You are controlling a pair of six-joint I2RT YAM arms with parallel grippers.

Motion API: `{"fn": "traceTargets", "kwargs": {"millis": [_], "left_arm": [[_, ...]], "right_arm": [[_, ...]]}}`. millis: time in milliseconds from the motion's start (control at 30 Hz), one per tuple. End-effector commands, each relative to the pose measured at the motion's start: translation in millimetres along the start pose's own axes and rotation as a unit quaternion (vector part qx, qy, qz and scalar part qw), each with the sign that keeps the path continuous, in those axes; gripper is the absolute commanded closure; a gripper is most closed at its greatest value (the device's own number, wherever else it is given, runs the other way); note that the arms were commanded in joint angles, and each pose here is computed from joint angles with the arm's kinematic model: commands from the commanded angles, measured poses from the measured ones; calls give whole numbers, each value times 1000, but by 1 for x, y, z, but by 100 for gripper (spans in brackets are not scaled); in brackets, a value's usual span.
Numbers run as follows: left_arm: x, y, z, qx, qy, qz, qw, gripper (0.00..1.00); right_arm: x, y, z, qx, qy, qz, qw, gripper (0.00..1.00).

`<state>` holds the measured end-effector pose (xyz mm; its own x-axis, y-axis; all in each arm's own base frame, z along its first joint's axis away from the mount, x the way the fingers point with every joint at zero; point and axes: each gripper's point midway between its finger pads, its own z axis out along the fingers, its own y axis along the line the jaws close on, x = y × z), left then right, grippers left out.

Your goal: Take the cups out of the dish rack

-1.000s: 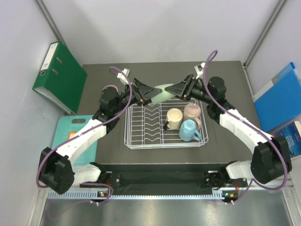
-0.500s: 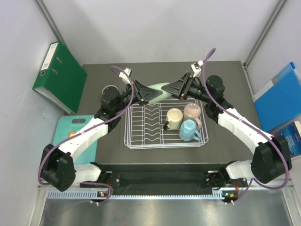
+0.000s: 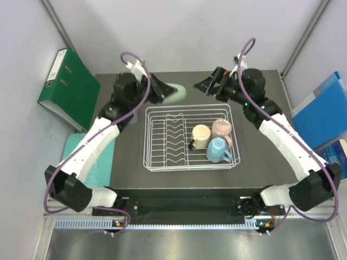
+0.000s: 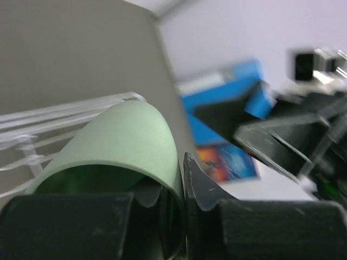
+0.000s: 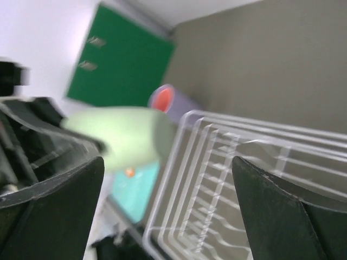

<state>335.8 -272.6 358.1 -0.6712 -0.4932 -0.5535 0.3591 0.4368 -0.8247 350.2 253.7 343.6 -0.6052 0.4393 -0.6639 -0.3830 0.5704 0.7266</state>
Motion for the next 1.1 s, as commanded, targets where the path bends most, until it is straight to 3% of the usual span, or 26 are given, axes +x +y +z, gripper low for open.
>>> {"fn": "traceTargets", "kwargs": {"millis": [0,133,167,300,433,567,733,1067], "left_arm": [[-43,73,-20,-238,-20,81,968,100],[-70,110,-31,-354,-29,102,929,100],[-85,113,-38,-387,-52,113,914,100],[-92,160,-57,-508,-22,143,849,100],[-103,185,-70,-555,-12,148,818,100],[-112,201,-73,-572,-14,141,808,100],[-126,213,-73,-573,-21,122,811,100],[-105,252,-54,-572,18,99,814,100]], "right_arm": [[-33,-42,-34,177,-34,-87,980,0],[-35,-67,-42,248,-28,-93,964,0],[-34,-70,-44,256,-27,-96,961,0],[-30,-77,-52,273,-24,-103,956,0],[-30,-79,-60,281,-24,-113,953,0],[-24,-82,-60,280,-12,-117,953,0],[-14,-86,-57,276,5,-114,954,1],[-8,-92,-57,278,13,-121,953,0]]}}
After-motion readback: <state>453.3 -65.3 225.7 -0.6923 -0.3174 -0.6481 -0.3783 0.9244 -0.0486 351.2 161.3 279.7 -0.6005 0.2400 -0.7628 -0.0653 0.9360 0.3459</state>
